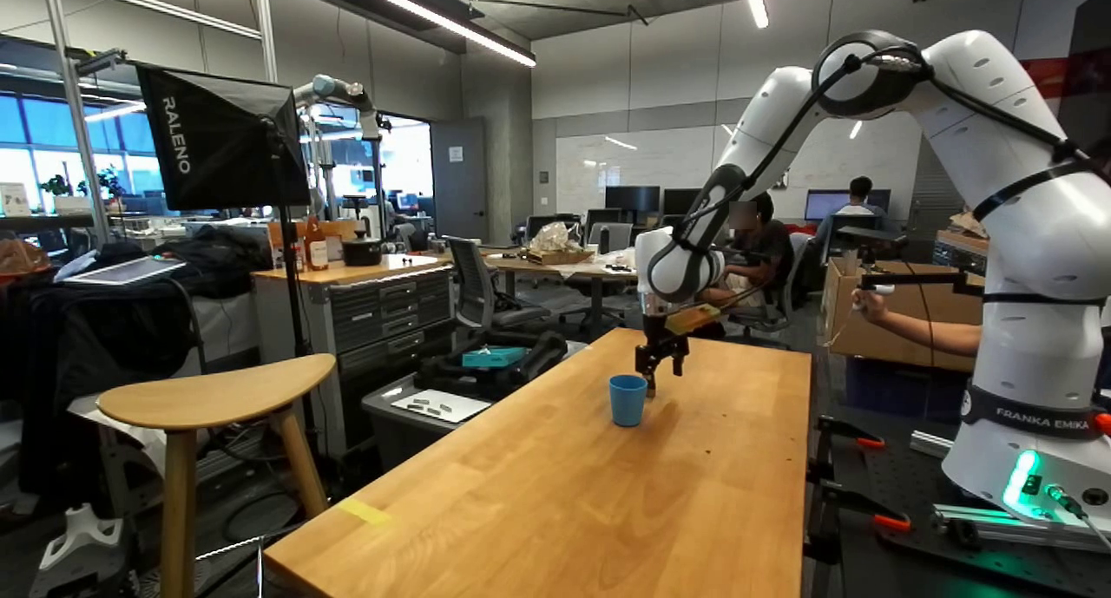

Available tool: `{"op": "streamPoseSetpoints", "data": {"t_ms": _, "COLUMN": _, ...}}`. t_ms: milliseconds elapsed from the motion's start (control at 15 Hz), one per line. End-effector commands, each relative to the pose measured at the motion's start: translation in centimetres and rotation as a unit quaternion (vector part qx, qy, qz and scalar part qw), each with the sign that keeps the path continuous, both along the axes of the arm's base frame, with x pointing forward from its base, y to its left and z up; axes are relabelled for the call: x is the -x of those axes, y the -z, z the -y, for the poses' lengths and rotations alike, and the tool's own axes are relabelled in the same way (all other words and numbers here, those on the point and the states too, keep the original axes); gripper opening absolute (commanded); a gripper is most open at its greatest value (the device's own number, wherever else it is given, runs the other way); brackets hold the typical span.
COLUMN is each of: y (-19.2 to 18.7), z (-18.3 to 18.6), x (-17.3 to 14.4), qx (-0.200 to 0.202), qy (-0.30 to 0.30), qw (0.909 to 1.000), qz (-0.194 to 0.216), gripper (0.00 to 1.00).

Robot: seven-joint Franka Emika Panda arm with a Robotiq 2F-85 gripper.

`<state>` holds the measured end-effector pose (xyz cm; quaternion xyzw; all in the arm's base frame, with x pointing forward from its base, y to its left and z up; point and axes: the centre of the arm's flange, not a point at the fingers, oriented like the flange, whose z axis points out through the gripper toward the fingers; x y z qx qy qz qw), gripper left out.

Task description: Put the block in the cup

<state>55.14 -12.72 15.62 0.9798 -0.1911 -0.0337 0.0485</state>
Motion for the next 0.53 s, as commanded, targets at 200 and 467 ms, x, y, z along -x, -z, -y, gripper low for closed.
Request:
{"op": "streamPoseSetpoints", "data": {"t_ms": 200, "y": 1.5, "z": 0.0, "x": -2.9, "qx": -0.001, "qy": 0.030, "qw": 0.9995, "qz": 0.014, "gripper": 0.68}}
{"op": "streamPoseSetpoints", "data": {"t_ms": 467, "y": 2.1, "z": 0.2, "x": -2.4, "qx": -0.004, "qy": 0.037, "qw": 0.9992, "qz": 0.013, "gripper": 0.35}}
